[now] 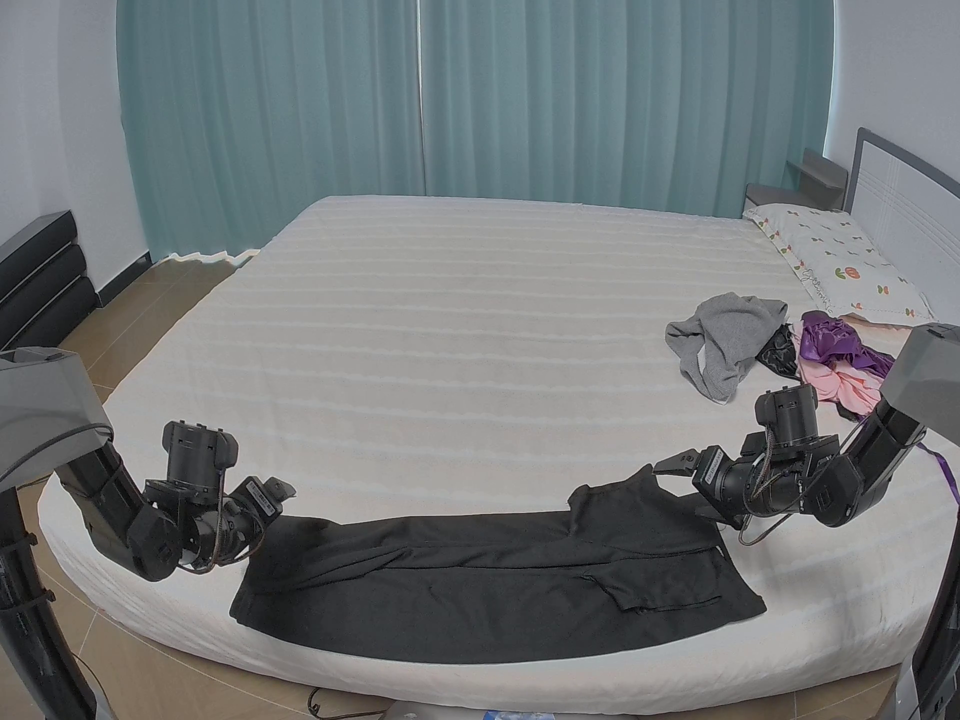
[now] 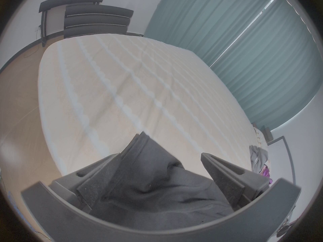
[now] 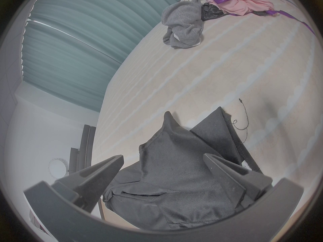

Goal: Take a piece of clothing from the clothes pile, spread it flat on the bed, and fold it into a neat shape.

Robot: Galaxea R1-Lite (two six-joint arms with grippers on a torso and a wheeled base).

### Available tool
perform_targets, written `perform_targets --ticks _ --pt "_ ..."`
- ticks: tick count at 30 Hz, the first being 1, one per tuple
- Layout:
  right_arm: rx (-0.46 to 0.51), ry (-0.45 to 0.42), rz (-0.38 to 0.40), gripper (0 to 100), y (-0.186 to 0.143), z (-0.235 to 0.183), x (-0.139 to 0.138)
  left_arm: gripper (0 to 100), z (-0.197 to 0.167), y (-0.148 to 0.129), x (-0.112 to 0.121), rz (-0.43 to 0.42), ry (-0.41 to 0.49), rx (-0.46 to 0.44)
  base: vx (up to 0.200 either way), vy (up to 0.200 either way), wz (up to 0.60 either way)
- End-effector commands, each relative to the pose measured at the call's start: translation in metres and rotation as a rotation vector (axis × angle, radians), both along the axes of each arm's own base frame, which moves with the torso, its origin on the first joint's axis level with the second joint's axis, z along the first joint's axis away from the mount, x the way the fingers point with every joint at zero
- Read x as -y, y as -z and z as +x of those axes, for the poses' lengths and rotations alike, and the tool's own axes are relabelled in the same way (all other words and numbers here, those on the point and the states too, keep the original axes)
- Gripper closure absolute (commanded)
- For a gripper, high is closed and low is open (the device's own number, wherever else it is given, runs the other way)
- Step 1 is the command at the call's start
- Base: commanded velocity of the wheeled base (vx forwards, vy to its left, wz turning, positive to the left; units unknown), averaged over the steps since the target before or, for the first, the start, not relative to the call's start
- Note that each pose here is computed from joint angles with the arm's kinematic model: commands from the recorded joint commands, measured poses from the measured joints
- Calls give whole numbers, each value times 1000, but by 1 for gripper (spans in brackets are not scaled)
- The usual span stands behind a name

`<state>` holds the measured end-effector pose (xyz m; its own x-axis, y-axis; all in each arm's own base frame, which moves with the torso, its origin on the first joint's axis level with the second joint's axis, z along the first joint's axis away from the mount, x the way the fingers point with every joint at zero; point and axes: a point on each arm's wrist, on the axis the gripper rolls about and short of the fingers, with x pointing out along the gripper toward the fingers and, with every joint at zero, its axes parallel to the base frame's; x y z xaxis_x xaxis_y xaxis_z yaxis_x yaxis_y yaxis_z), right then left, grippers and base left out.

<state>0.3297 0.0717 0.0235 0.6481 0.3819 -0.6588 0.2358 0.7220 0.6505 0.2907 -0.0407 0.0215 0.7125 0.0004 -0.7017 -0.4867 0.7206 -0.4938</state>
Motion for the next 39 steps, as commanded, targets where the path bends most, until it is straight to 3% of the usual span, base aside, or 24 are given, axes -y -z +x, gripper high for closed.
perform_targets --ticks 1,7,17,18,22,33,39 --pt "3 2 0 0 -1 0 1 0 12 0 -15 -32 -28 16 0 0 0" --pt "-2 7 0 0 1 0 3 0 19 14 -24 -79 5 -23 0 0 0" --pt "-5 8 -2 0 2 0 3 0 36 36 -25 -63 29 -53 0 0 0" --pt "-6 8 -3 0 2 0 4 100 38 38 -25 -63 29 -53 0 0 0" --pt "-9 9 -3 0 3 0 4 100 41 38 -26 -64 26 -45 0 0 0" --pt "-12 21 -4 0 5 1 8 100 54 28 -58 -91 -89 18 0 0 0" --pt "-19 20 -7 0 7 2 7 100 57 32 -55 -115 -96 14 0 0 0"
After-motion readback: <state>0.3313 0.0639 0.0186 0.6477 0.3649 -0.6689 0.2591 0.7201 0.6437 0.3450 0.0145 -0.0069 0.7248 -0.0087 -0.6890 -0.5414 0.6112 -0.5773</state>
